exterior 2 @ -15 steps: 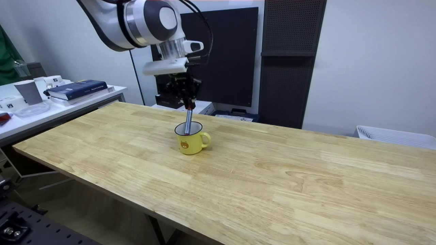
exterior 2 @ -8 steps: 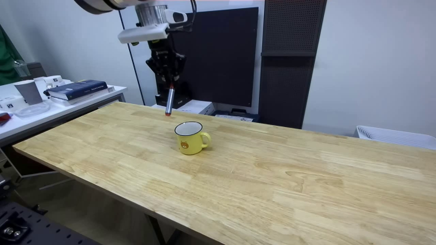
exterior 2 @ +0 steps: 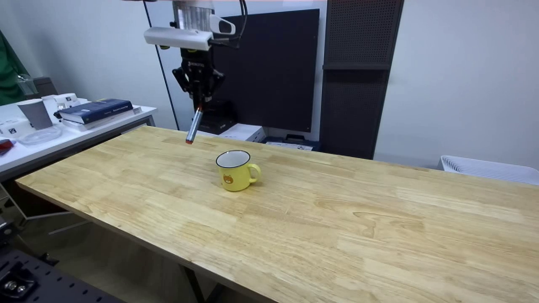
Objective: Take the red marker out of the yellow mug
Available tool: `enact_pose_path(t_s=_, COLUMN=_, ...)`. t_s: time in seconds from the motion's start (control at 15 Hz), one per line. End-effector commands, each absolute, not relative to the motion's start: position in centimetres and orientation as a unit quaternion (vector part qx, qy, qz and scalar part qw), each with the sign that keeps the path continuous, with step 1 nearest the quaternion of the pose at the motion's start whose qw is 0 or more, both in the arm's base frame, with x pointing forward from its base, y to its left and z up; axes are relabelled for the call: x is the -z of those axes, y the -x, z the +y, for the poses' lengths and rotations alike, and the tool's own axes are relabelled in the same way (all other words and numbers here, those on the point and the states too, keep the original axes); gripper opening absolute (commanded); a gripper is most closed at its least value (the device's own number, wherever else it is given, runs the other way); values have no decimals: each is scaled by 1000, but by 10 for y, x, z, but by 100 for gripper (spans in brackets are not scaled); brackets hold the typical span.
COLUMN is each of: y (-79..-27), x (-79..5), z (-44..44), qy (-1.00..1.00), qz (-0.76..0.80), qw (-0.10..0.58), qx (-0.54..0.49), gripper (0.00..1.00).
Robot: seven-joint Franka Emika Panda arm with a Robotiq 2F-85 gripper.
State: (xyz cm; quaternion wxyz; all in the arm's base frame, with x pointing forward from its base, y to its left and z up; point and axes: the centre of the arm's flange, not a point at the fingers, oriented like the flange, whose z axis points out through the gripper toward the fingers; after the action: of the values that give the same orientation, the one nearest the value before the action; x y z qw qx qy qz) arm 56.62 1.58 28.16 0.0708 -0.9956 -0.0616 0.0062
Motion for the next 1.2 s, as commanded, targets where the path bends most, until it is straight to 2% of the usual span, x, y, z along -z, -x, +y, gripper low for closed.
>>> enact_pose_path(t_s=0.0, y=-591, x=-245, z=-1, qy=992, qz=-66, qw=102, qx=-31, gripper=5)
enact_pose_path(t_s=0.47, y=-613, x=-180, z=14, qy=988, qz=-113, qw=82, qx=-67, gripper=5)
enact_pose_path(t_s=1.13, y=-629, x=-137, z=40, qy=980, qz=-164, qw=61, qx=-98, gripper=5)
